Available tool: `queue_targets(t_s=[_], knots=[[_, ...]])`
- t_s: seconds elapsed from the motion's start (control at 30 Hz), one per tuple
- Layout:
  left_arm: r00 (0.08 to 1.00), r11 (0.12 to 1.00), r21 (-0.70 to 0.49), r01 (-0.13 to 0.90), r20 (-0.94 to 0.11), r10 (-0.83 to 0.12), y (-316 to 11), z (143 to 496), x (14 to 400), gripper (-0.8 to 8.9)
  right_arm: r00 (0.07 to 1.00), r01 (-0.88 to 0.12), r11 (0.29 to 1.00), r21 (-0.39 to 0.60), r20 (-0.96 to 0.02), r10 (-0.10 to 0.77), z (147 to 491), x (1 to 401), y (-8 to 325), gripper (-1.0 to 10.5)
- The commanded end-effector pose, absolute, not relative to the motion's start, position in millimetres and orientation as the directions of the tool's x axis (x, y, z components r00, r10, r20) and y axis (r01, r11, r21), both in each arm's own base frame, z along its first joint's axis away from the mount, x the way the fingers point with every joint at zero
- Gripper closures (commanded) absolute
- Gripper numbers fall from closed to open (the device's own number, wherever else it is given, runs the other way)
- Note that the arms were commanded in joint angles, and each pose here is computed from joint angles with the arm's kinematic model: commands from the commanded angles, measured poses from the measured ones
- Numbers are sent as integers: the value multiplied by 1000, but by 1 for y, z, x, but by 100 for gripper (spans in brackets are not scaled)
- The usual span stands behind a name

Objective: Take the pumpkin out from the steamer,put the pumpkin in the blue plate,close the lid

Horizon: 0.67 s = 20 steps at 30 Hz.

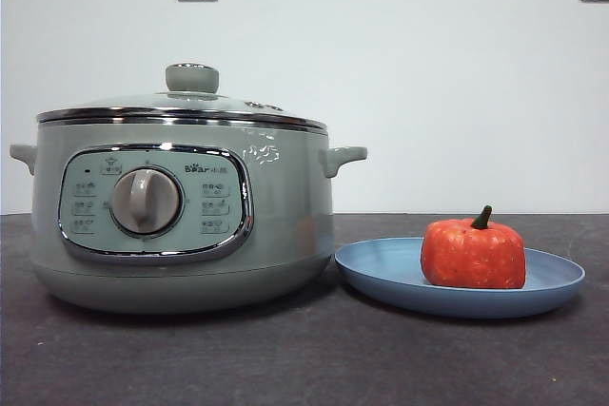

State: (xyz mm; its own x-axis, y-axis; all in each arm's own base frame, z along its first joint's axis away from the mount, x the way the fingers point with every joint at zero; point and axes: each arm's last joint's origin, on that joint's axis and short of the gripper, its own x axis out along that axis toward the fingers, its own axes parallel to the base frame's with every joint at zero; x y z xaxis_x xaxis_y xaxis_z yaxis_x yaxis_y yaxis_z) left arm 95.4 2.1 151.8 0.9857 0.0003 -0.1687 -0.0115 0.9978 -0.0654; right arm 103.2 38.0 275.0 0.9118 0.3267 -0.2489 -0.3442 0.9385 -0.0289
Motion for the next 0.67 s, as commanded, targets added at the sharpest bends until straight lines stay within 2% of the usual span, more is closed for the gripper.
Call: queue_targets(t_s=[0.03, 0.13, 0.37, 0.5, 0.67], knots=[[983, 998, -61, -16, -185, 4, 2, 147, 96, 817, 924, -318, 948, -25, -234, 304, 242, 102, 27, 963], [983, 998, -61, -17, -184, 6, 2, 147, 96, 817, 941, -279, 960, -6, -204, 272, 214, 99, 18, 963], [983, 998, -61, -17, -184, 6, 2, 147, 96, 816, 952, -211, 976, 43, -218, 216, 164, 97, 10, 963], [983, 998, -61, -17, -184, 6, 2, 147, 96, 817, 950, -210, 977, 46, -227, 215, 148, 96, 10, 963], [983, 998, -61, -17, -185, 5, 2, 147, 96, 816, 957, -208, 977, 40, -200, 212, 148, 96, 10, 963]])
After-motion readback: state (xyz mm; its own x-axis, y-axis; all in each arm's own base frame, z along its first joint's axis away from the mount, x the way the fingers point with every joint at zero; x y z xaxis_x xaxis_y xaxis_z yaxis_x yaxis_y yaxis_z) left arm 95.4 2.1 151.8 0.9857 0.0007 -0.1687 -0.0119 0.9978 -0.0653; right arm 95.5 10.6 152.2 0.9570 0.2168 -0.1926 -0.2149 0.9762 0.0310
